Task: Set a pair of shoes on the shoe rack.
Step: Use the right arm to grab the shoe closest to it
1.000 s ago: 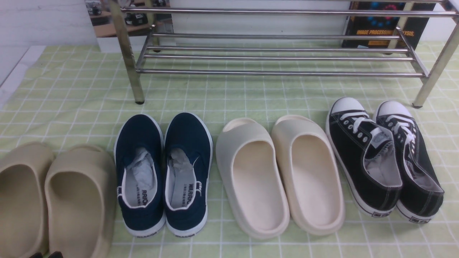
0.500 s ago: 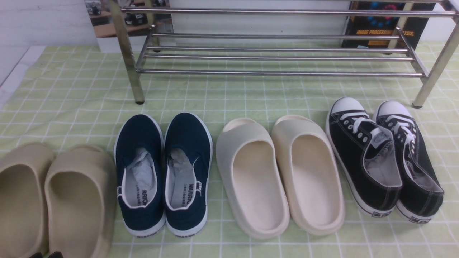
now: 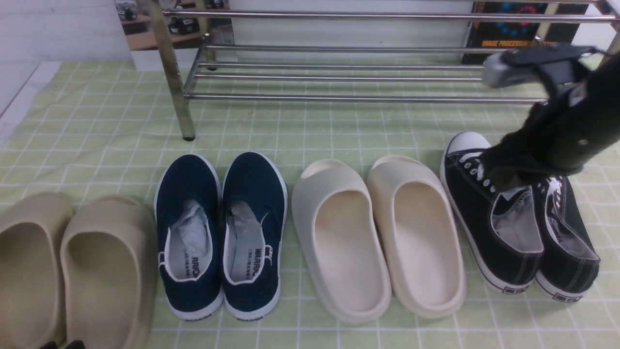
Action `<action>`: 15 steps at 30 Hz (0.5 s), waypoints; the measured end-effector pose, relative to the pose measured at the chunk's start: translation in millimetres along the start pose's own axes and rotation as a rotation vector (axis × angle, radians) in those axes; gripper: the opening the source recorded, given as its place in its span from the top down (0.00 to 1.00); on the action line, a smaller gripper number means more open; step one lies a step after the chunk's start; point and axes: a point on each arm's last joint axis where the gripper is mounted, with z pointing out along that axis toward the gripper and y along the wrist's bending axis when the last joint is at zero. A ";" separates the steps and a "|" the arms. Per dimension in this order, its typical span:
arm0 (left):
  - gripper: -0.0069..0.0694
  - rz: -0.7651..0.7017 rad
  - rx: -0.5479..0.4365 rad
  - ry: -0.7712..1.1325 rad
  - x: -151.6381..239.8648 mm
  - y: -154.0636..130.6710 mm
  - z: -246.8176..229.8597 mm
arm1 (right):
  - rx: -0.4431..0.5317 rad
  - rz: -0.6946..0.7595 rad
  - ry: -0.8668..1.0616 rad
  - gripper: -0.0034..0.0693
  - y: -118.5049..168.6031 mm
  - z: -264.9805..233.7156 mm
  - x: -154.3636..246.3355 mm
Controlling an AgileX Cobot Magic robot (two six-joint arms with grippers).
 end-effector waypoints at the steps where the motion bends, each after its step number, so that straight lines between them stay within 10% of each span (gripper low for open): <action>1: 0.60 0.000 0.000 0.000 0.0 0.0 0.0 | 0.039 0.022 0.035 0.48 -0.2 16.6 -1.0; 10: 0.60 0.000 0.000 0.000 0.0 0.0 0.0 | 0.145 0.105 0.193 0.37 -5.2 97.0 0.6; 15: 0.60 0.000 0.000 0.000 0.0 0.0 0.0 | 0.117 0.130 0.176 0.78 -0.3 95.3 -0.7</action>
